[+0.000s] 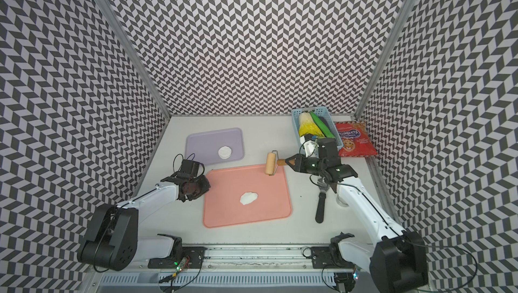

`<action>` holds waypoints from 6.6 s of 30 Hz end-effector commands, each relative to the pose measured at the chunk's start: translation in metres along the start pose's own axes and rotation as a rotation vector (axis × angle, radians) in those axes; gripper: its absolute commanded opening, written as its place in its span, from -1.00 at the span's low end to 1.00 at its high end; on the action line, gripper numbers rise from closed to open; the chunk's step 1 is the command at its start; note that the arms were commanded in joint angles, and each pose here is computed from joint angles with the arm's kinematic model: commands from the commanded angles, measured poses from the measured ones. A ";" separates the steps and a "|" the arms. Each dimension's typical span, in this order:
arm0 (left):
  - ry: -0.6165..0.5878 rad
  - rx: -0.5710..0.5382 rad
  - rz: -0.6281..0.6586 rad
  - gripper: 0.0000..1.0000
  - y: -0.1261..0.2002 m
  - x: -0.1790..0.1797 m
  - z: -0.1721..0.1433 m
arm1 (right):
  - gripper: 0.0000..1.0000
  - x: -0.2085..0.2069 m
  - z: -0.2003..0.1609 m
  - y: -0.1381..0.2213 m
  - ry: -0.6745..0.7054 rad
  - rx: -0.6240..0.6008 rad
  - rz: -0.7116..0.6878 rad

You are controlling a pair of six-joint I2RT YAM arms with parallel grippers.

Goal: Roll out the dumpling wrappers from the dough
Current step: Adjust the work surface at the center of the board, then flatten out the dough on the work surface.

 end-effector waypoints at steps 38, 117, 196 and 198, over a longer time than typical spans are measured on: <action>-0.363 0.200 0.038 -1.00 -0.007 -0.035 -0.058 | -1.00 0.015 -0.004 -0.023 0.126 0.143 -0.042; -0.354 0.149 0.049 -1.00 -0.033 -0.049 -0.044 | -1.00 -0.045 -0.096 -0.060 0.076 0.310 -0.325; -0.250 0.135 0.062 -1.00 -0.037 -0.032 -0.037 | -1.00 -0.062 -0.041 -0.002 -0.039 0.019 -0.374; -0.251 0.139 0.059 -1.00 -0.038 -0.032 -0.038 | -1.00 -0.041 -0.024 0.003 -0.010 -0.025 -0.301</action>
Point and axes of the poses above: each gripper's point midway between its finger pads, its own y axis back along the fingers, its own x axis along the line the jaws close on, z = x × y, the point moved 3 cm from there along y, back along the fingers, and after that the axes turned 3 degrees about y, right-handed, at the moved point
